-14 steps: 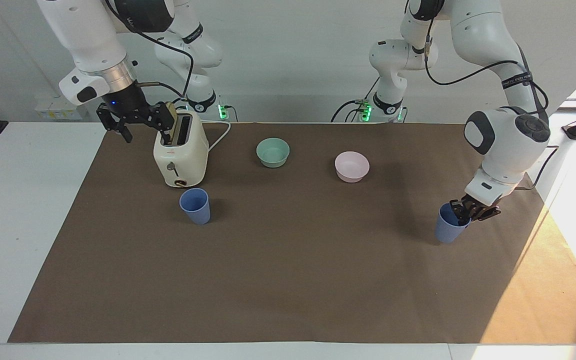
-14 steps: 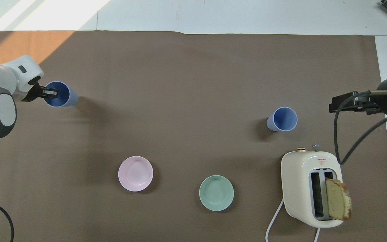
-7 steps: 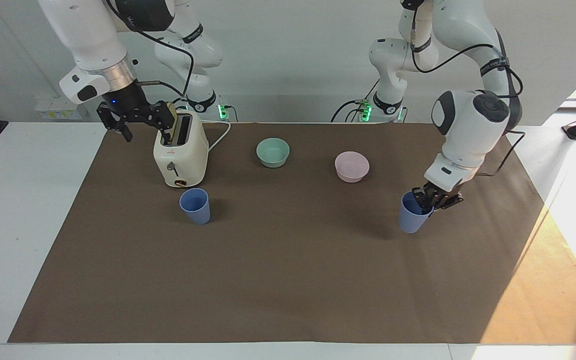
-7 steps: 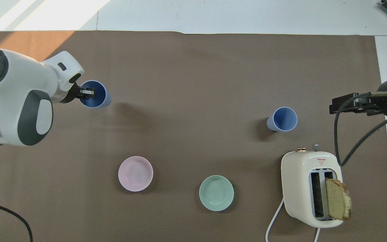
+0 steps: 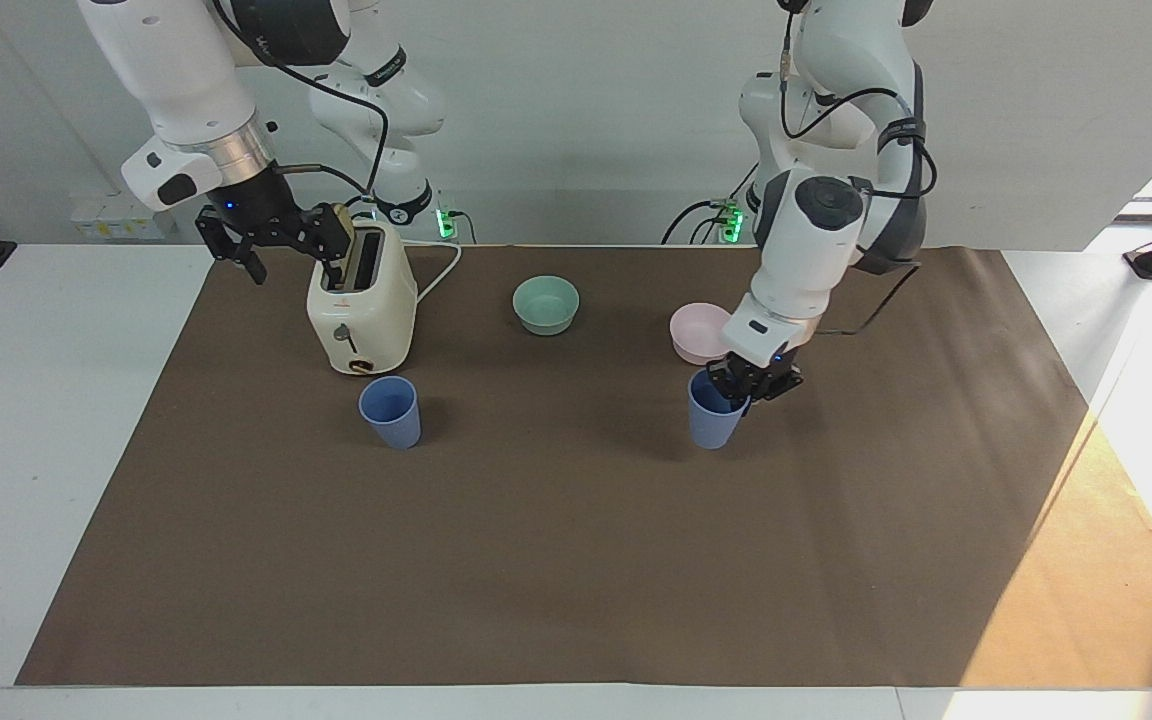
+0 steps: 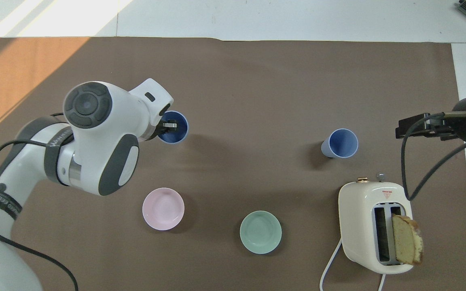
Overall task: Stack blue cups with both arms
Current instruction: 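Lift the blue cup with the left gripper and carry it toward the table center, then set the cup down with the left gripper while the right gripper reaches the other cup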
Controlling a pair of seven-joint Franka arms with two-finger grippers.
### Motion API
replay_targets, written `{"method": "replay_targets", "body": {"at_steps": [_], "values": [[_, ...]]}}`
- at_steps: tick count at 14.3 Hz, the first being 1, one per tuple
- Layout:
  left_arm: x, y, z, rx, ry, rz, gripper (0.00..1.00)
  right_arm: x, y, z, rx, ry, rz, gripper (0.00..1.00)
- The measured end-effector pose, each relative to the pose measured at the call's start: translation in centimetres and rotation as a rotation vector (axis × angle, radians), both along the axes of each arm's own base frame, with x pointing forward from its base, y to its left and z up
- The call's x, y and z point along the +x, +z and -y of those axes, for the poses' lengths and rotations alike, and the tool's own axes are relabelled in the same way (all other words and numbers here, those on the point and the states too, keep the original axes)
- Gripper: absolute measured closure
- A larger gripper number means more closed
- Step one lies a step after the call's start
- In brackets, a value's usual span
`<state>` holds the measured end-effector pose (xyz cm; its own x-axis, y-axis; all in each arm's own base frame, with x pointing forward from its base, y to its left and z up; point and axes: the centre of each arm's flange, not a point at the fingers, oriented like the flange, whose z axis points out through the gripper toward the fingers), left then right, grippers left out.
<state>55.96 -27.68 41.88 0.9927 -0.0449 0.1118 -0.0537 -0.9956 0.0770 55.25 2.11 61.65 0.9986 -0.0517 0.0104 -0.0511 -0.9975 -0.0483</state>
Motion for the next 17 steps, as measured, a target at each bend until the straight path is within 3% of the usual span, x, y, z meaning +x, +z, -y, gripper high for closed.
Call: {"method": "replay_targets", "body": {"at_steps": [5,10,13,17], "values": [[-5.0,-3.4,7.4,-0.017,-0.030,0.000,0.96,0.2,-1.8,0.4,0.000,-0.008,-0.009,0.00],[-6.9,-5.2,8.6,-0.027,-0.041,-0.037,0.95,0.4,-6.6,0.2,-0.001,-0.009,-0.028,0.00],[-6.8,-5.2,8.4,-0.063,-0.004,-0.061,0.63,0.9,-10.8,0.2,0.000,-0.011,-0.032,0.00],[-5.6,-4.0,6.8,-0.072,0.028,-0.048,0.16,2.5,-17.1,0.2,0.006,-0.017,-0.023,0.00]]}}
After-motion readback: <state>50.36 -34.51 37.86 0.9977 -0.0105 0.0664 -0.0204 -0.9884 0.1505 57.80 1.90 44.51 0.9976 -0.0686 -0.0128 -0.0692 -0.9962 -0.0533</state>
